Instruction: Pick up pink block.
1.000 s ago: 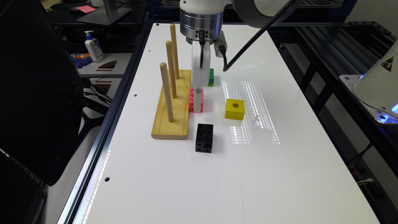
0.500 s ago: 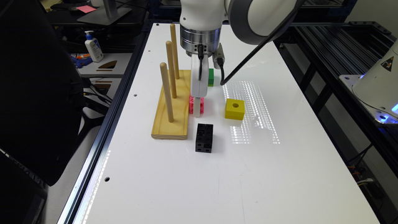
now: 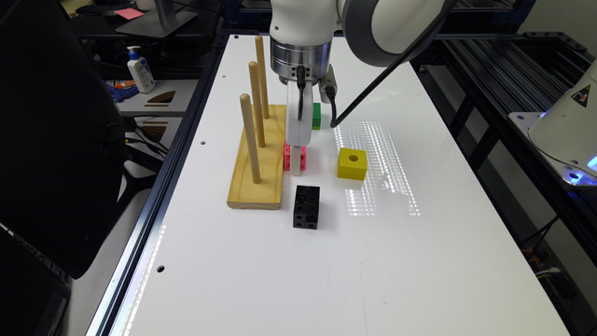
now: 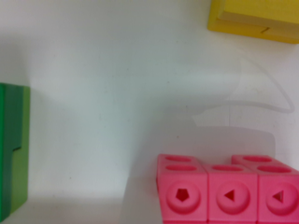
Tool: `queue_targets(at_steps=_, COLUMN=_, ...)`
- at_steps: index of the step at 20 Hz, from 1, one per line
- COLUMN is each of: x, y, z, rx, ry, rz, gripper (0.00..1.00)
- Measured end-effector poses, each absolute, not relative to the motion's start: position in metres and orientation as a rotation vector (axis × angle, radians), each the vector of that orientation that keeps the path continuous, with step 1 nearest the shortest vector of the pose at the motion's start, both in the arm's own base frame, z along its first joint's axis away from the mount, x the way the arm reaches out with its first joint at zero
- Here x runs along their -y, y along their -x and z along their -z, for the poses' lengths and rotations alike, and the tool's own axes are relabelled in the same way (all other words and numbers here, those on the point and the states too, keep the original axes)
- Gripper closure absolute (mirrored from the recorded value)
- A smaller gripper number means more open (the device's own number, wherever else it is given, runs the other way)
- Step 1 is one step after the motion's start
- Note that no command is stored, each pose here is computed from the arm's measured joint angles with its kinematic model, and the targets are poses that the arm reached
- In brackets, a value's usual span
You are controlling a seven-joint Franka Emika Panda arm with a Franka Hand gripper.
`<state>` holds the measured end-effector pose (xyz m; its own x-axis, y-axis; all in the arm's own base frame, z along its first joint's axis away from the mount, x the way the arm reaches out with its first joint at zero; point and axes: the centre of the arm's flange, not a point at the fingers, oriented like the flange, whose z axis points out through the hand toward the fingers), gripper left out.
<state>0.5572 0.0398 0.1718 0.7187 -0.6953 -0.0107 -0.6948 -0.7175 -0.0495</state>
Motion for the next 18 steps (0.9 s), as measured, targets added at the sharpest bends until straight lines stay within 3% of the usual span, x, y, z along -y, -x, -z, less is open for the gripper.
queue_targets(at_steps=9, x=-0.038, y=-0.56, z=-0.211, rx=-1.161, ry=2.872, rz=0.02, gripper=1.0)
queue_targets(at_steps=14, x=-0.038, y=-0.558, z=-0.257, rx=-1.161, ry=2.882, rz=0.022, gripper=1.0)
queue_targets(at_steps=18, x=-0.038, y=-0.558, z=-0.266, rx=-1.16, ry=2.882, rz=0.026, gripper=1.0)
